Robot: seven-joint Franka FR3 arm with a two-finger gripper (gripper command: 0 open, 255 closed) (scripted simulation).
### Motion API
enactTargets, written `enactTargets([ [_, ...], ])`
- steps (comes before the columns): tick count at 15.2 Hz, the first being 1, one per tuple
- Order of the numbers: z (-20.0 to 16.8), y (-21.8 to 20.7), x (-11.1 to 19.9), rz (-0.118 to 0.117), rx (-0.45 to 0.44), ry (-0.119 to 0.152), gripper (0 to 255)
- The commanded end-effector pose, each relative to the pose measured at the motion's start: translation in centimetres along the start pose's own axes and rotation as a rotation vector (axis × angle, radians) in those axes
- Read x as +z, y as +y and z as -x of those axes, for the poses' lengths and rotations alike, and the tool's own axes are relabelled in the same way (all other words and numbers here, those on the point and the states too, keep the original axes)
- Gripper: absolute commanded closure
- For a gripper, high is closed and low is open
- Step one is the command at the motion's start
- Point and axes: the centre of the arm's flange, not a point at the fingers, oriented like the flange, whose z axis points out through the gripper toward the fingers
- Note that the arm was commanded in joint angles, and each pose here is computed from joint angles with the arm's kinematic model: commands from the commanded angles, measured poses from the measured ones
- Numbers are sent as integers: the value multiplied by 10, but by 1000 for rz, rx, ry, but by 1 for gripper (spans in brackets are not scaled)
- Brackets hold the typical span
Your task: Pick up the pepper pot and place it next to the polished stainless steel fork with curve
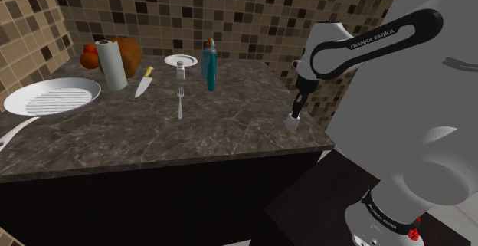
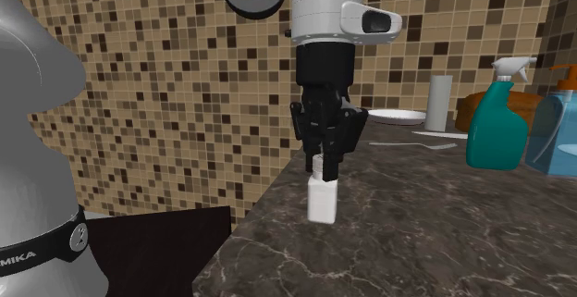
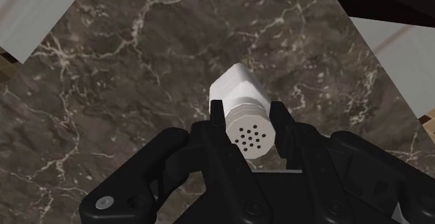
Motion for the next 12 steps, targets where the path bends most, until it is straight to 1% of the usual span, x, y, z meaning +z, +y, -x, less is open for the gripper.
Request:
enactTargets([
  [1, 0, 0, 0, 0, 0, 0, 255],
  [4, 0, 0, 0, 0, 0, 0, 255],
  [12, 1, 1, -42, 0, 0, 0, 255],
])
